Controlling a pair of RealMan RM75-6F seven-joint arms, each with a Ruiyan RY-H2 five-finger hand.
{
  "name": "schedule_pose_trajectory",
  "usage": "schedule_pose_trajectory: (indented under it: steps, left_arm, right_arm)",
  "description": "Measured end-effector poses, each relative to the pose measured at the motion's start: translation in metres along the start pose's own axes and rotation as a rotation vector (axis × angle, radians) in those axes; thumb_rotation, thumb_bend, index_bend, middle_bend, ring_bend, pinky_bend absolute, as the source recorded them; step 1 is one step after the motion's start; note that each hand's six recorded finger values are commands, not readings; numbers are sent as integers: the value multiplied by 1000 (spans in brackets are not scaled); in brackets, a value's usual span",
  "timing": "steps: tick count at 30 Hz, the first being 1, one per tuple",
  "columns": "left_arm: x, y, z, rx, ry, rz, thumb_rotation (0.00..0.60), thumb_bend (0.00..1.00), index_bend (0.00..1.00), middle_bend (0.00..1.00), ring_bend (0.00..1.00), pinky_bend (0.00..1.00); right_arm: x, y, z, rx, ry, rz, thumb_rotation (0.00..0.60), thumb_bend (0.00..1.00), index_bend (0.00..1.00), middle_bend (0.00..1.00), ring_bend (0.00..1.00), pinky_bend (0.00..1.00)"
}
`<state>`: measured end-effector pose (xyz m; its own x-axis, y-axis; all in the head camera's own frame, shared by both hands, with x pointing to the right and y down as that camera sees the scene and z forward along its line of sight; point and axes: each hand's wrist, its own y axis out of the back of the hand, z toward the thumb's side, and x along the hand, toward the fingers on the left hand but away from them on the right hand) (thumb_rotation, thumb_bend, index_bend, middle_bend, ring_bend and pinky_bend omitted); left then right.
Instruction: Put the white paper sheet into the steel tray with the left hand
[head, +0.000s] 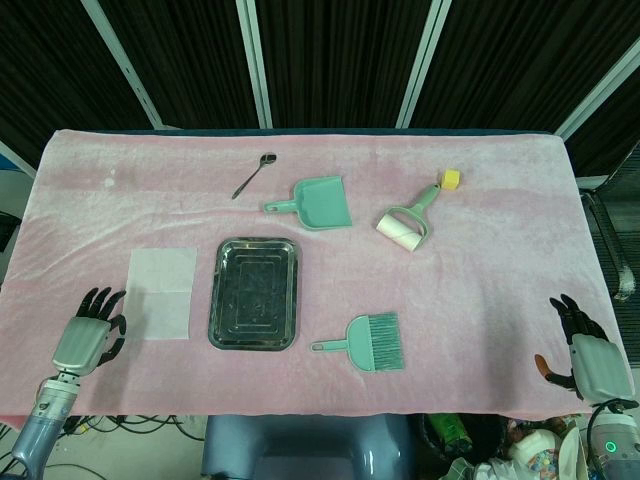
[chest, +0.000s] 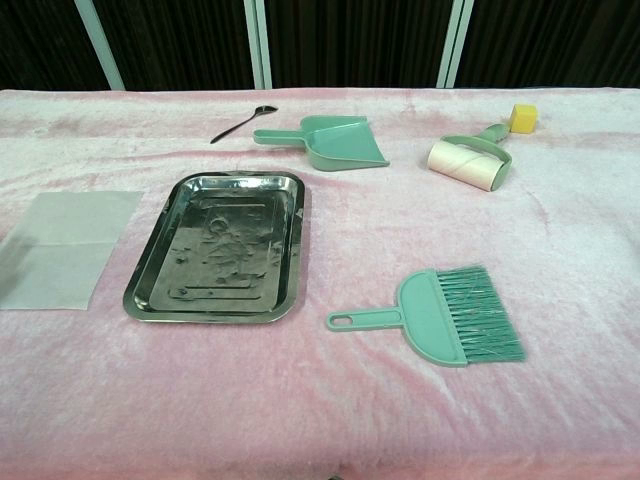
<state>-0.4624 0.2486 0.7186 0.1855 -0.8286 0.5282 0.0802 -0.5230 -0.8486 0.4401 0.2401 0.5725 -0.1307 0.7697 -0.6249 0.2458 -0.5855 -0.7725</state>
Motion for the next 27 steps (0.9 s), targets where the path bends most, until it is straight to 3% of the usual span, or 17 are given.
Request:
schedule_pose_trajectory:
  steps: [27]
  left_arm:
    - [-1,-1,0,10,-10,-11,600,396,585,123,0,0]
  right_arm:
    - [0,0,-2,10,-21,-7,600,266,44,11,103,158]
